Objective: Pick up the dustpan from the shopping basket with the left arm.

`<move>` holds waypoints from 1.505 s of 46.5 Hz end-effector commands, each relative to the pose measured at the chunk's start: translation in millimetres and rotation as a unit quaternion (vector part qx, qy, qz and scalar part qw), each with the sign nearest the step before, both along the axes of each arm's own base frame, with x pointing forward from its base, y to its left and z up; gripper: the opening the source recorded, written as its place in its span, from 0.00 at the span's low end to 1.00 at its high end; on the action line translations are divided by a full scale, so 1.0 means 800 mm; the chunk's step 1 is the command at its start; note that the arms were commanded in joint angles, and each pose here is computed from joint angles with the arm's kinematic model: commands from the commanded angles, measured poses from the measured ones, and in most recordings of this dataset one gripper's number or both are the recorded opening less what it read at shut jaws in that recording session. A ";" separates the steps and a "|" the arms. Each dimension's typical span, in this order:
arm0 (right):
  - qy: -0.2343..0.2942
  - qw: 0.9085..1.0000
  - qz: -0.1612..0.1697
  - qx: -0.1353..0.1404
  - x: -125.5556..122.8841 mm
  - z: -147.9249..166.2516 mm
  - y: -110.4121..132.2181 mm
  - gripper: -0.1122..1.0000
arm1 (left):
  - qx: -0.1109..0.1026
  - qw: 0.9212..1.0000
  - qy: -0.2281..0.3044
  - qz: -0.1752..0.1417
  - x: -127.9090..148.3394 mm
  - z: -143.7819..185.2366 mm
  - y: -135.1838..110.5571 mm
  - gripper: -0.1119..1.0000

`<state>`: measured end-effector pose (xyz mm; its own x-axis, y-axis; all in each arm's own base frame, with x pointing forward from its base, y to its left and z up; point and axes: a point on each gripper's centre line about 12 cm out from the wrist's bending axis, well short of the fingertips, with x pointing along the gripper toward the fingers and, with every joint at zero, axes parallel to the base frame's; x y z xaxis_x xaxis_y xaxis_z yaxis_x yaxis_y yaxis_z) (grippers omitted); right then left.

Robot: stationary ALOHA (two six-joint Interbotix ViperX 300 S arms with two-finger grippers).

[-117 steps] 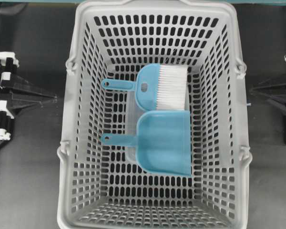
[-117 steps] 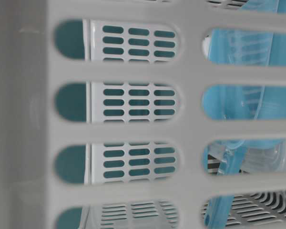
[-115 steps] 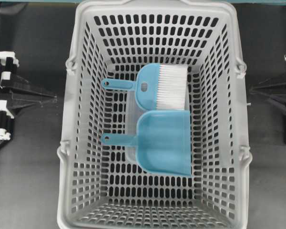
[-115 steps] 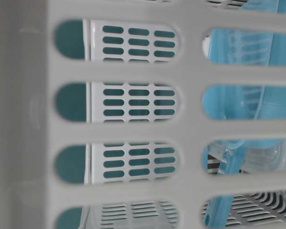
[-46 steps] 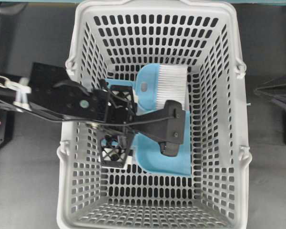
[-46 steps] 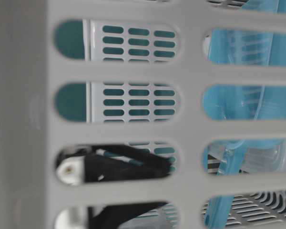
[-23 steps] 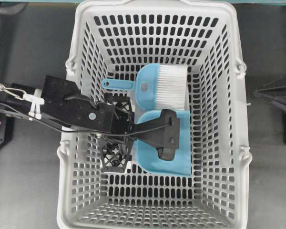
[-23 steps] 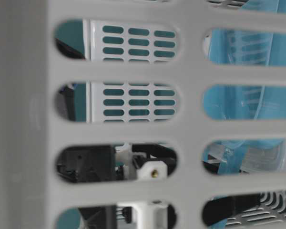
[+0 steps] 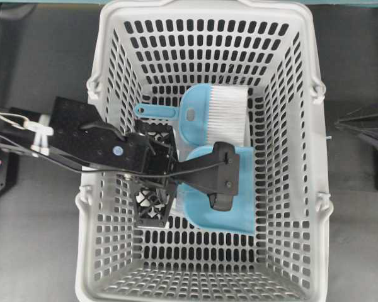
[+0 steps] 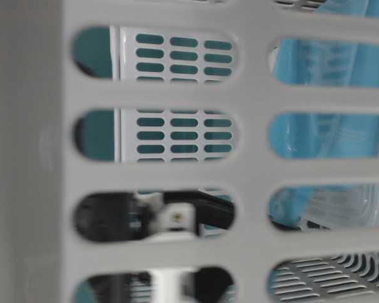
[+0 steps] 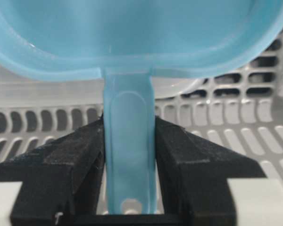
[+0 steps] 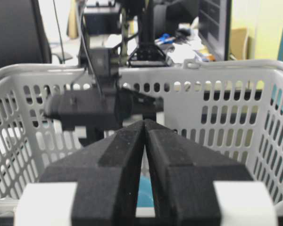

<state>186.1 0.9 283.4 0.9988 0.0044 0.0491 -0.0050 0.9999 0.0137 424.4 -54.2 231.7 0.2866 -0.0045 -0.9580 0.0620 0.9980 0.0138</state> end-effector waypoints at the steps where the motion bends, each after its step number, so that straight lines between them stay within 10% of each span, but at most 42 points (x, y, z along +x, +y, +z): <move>1: -0.003 1.000 0.000 0.003 0.001 0.003 0.000 0.10 | -0.003 0.999 -0.038 -0.001 0.000 0.044 0.000 0.37; 26: -0.009 1.000 0.000 0.002 -0.002 0.005 0.000 0.10 | -0.017 0.989 -0.144 0.004 -0.047 0.195 0.010 0.37; 70: -0.013 1.000 0.001 0.017 -0.004 0.007 0.000 0.10 | -0.013 0.990 -0.140 -0.003 -0.054 0.205 0.010 0.37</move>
<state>181.5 0.9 287.3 0.9975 0.0041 0.0705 -0.0070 0.9991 0.0412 384.9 -45.8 378.0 0.4963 -0.0259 -0.8678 0.0622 0.9980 0.0058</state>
